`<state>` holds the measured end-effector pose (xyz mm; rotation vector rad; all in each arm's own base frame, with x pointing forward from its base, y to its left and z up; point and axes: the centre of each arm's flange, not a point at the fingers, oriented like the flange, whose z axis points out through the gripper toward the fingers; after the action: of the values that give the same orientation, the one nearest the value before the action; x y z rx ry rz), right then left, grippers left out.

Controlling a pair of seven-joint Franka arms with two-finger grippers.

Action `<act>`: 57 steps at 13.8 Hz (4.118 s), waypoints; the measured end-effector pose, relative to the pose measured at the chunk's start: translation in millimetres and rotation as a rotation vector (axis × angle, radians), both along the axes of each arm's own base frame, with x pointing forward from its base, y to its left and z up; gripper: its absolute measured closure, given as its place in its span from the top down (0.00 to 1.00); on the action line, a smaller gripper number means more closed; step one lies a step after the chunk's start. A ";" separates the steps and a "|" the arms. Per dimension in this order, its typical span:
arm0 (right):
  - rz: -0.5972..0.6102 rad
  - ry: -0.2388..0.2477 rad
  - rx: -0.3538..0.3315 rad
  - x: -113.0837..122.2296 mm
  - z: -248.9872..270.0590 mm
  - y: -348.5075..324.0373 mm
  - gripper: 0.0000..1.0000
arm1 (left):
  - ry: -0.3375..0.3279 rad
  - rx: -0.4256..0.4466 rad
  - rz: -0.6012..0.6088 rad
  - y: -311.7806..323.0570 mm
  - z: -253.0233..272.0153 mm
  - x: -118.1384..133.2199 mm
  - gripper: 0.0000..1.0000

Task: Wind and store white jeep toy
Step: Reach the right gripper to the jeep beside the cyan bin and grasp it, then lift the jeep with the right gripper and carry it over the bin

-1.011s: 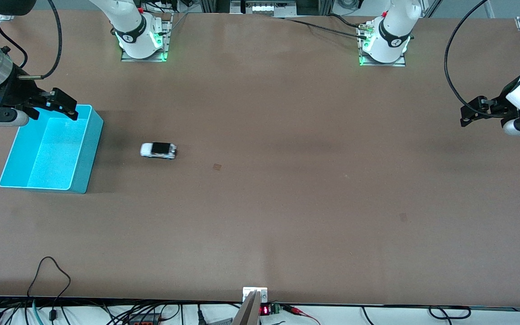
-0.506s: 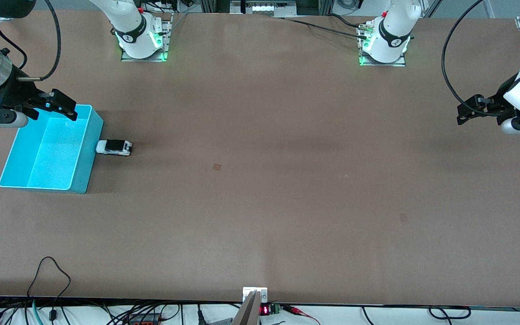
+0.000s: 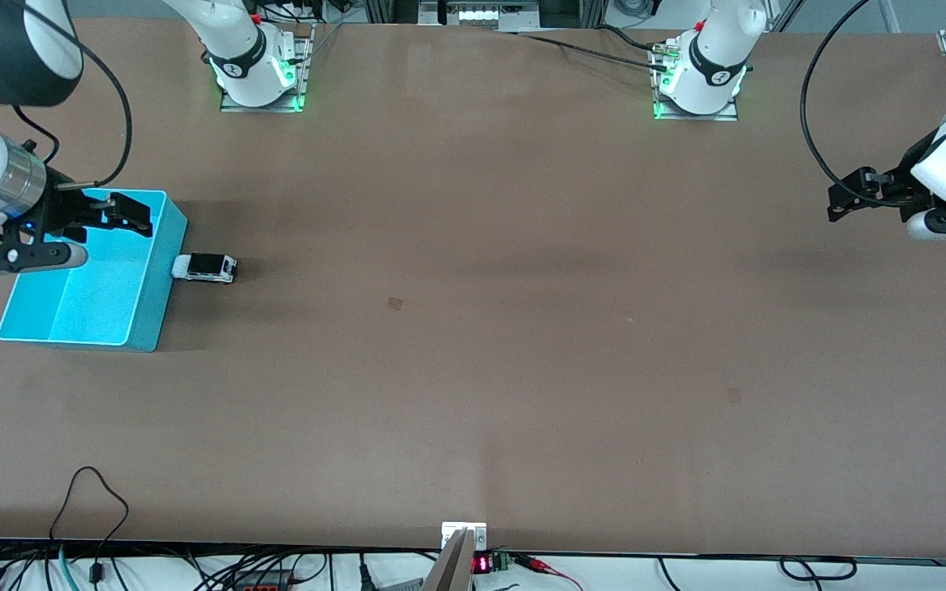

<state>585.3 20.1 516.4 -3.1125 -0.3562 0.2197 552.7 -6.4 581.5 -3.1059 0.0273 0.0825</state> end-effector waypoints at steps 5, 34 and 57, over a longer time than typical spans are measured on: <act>0.420 0.010 0.066 -2.9 -41.0 -27.5 1.00 | 0.018 0.001 0.000 -1.8 4.4 -3.0 1.00; 1.167 -0.214 0.016 -116.4 -322.1 -50.1 0.52 | 0.023 0.001 -0.004 -7.0 4.4 -3.8 1.00; 0.494 -0.255 0.044 -23.3 -174.1 -98.4 0.52 | 0.031 0.002 -0.003 -7.6 3.8 -4.8 1.00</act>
<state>562.1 -78.3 342.3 -2.9517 -1.1131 -0.1887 547.9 -14.0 585.2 -3.1026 0.0327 0.1311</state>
